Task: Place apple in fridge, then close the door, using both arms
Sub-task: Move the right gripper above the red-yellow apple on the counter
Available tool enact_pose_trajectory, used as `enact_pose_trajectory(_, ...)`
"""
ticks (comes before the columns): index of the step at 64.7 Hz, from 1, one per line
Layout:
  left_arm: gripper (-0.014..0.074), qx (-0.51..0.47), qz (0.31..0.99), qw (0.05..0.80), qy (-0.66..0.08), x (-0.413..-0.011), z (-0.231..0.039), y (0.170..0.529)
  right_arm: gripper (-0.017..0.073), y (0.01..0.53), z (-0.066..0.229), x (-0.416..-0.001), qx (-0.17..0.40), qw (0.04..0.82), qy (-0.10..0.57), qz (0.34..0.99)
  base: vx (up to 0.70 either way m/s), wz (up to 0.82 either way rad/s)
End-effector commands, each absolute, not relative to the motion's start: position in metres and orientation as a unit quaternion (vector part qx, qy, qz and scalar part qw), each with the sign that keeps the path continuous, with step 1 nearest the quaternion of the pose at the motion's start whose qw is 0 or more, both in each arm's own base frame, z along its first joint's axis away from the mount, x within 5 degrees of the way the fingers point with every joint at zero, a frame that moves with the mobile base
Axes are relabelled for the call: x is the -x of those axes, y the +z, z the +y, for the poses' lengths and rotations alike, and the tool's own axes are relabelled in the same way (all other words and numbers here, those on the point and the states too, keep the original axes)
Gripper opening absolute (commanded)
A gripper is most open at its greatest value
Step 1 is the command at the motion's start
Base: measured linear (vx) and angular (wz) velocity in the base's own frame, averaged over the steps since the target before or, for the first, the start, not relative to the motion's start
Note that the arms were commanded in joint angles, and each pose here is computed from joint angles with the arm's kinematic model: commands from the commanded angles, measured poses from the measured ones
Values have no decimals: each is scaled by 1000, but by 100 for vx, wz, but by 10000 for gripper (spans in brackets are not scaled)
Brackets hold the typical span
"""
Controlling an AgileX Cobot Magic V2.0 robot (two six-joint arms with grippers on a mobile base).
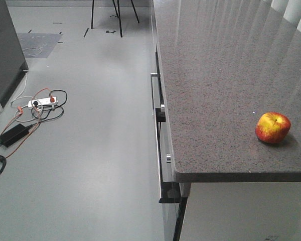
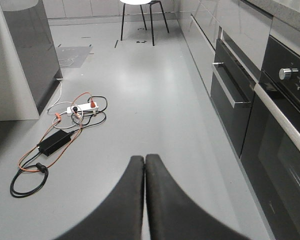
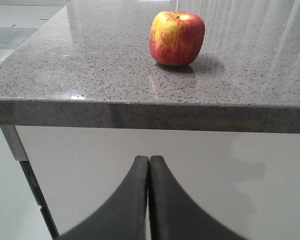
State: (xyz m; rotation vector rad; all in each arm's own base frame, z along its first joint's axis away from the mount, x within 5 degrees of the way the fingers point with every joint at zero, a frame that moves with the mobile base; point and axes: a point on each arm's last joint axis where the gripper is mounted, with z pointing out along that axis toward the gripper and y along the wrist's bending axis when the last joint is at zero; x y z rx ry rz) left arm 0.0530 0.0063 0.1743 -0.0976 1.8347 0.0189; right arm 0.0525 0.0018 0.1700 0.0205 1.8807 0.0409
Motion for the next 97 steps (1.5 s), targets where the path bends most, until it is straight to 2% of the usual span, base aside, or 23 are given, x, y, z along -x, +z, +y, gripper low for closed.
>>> enact_pose_trajectory(1,-5,35,775,631,3,-54,5,175,-8,174,1,-54,-9,618,15,786,0,0)
enact_pose_trajectory(53,-5,35,775,631,3,-54,5,175,-8,176,0,-54,5,626,-3,780,0,0)
enact_pose_trajectory(70,-5,35,775,631,3,-54,5,175,-8,187,0,-56,-14,668,12,744,0,0)
enact_pose_trajectory(86,-5,35,775,631,3,-54,5,175,-8,195,1,-55,-60,676,59,732,0,0)
enact_pose_trajectory(97,-5,35,775,631,3,-54,5,175,-8,214,0,-53,-49,696,49,715,0,0)
